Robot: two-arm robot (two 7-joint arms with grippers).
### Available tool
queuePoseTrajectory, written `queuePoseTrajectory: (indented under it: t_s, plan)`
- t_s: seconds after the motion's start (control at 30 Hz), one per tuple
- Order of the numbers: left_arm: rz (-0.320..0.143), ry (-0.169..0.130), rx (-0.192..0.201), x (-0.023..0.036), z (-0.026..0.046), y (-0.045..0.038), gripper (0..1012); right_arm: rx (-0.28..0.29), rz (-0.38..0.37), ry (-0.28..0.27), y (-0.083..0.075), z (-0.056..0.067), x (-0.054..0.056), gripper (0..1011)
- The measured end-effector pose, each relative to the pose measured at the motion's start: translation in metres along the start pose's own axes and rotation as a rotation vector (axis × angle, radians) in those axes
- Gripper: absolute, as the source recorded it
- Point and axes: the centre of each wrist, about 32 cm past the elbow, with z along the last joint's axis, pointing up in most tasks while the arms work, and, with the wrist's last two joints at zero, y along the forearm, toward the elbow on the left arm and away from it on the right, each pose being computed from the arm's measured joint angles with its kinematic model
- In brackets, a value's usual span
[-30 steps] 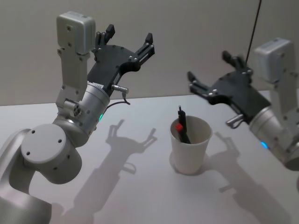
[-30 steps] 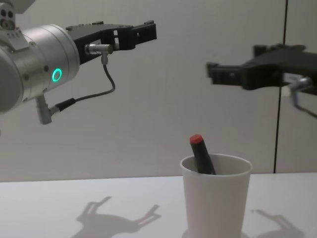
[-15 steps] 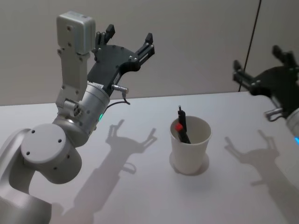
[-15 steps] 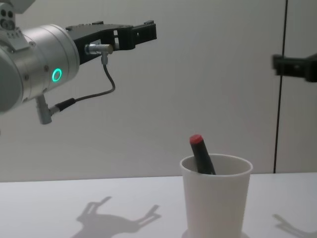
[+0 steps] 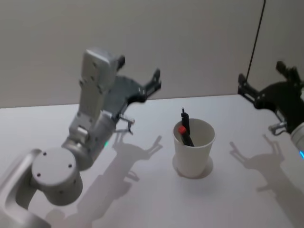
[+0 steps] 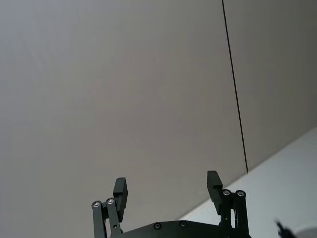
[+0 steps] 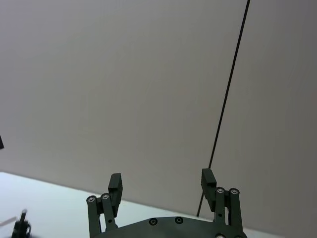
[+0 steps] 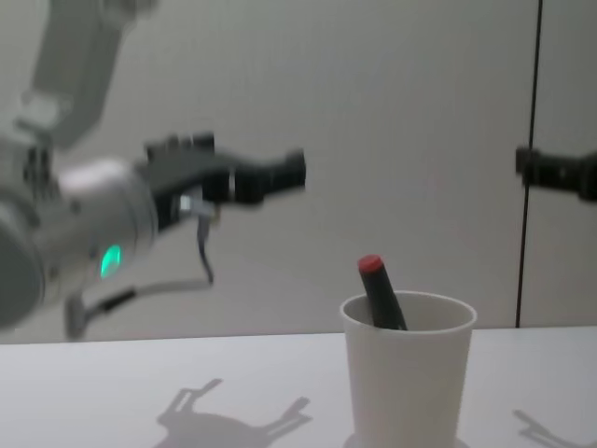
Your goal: Place the pen into the pen holder.
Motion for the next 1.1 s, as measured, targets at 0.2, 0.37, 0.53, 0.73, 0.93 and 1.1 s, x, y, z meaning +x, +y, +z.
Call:
queuePoseTrajectory:
  t_s: [0.2,0.37,0.53,0.73,0.93,1.1]
  plan:
    - [-0.027,-0.053,0.055,-0.0003,-0.0212,0.0086,1001,-0.027,0.035,0.065,-0.006,-0.023,0.000,1001]
    - [-0.033,-0.064,0.066,-0.0004,-0.0256,0.0107,1001,-0.044,0.057,0.114,-0.012,-0.040,-0.001,1001]
    - [-0.033,-0.064,0.067,-0.0004,-0.0258,0.0107,1001,-0.050,0.065,0.132,-0.015,-0.046,-0.002,1001]
    - [-0.033,-0.065,0.067,-0.0003,-0.0258,0.0107,1001,-0.051,0.066,0.134,-0.015,-0.047,-0.002,1001]
    - [-0.033,-0.065,0.067,-0.0003,-0.0258,0.0107,1001,-0.050,0.066,0.134,-0.015,-0.047,-0.002,1001]
    - [-0.033,-0.064,0.067,-0.0003,-0.0258,0.0107,1001,-0.050,0.067,0.134,-0.015,-0.047,-0.002,1001]
